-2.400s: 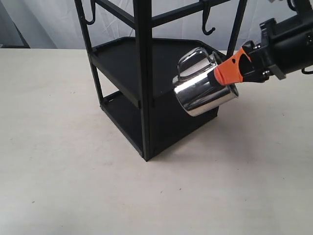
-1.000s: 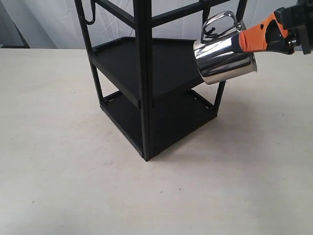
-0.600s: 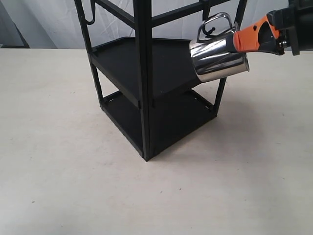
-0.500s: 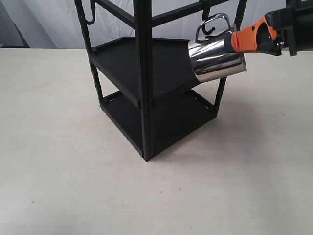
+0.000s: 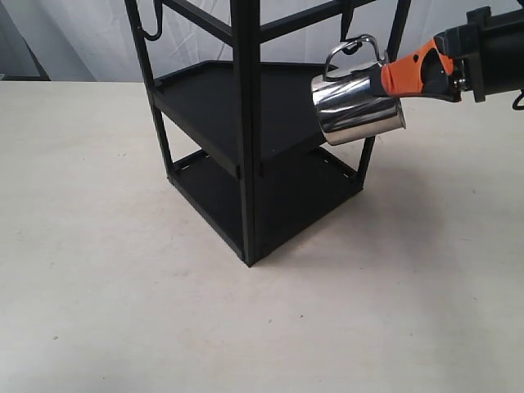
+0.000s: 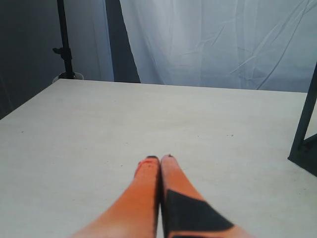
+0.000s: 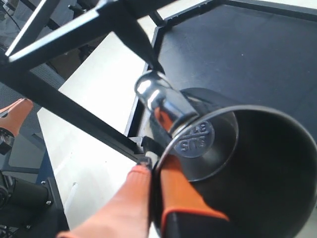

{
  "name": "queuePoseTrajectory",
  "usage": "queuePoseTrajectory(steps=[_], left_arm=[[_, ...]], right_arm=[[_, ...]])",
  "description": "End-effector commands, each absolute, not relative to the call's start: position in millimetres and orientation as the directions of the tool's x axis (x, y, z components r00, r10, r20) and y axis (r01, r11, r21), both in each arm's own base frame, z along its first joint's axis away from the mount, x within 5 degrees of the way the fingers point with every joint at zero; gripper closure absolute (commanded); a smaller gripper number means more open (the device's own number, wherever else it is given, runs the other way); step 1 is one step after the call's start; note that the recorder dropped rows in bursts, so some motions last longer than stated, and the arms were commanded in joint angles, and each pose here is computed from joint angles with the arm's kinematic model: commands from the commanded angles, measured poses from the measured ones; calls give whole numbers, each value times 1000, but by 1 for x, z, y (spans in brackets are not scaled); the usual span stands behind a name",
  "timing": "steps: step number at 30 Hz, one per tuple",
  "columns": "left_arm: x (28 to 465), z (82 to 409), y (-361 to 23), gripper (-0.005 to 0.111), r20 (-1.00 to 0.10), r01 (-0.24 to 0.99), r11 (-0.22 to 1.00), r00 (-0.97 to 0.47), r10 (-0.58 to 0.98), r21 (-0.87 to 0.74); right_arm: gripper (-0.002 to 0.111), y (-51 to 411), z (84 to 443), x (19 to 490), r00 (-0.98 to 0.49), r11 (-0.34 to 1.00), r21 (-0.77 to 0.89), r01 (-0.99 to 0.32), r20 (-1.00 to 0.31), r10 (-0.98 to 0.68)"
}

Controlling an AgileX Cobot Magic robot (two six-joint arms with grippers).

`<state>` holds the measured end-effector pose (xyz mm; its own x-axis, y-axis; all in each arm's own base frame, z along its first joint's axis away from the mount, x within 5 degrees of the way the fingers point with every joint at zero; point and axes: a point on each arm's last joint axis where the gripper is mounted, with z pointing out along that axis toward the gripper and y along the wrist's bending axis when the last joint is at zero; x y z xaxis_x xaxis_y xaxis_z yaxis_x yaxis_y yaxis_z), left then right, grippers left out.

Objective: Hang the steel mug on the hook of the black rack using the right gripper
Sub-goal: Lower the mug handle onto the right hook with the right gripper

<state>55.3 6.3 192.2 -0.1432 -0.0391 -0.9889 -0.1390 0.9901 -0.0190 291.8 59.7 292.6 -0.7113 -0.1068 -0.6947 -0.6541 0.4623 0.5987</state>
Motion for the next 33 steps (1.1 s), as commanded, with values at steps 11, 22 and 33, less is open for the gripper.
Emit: queuePoseTrajectory(steps=[11,22,33], left_arm=[[55,192,7,105,-990,-144,990,-141,-22,-2],[55,192,7,105,-990,-144,990,-141,-22,-2],[55,192,7,105,-990,-146,989,-144,-9,12]], right_arm=[[109,57,291,294,-717,484,591,-646,-688,-116],[81,57,289,294,-731,493,598,-632,-670,-125],[77,56,294,290,-720,498,584,-642,-681,-130]])
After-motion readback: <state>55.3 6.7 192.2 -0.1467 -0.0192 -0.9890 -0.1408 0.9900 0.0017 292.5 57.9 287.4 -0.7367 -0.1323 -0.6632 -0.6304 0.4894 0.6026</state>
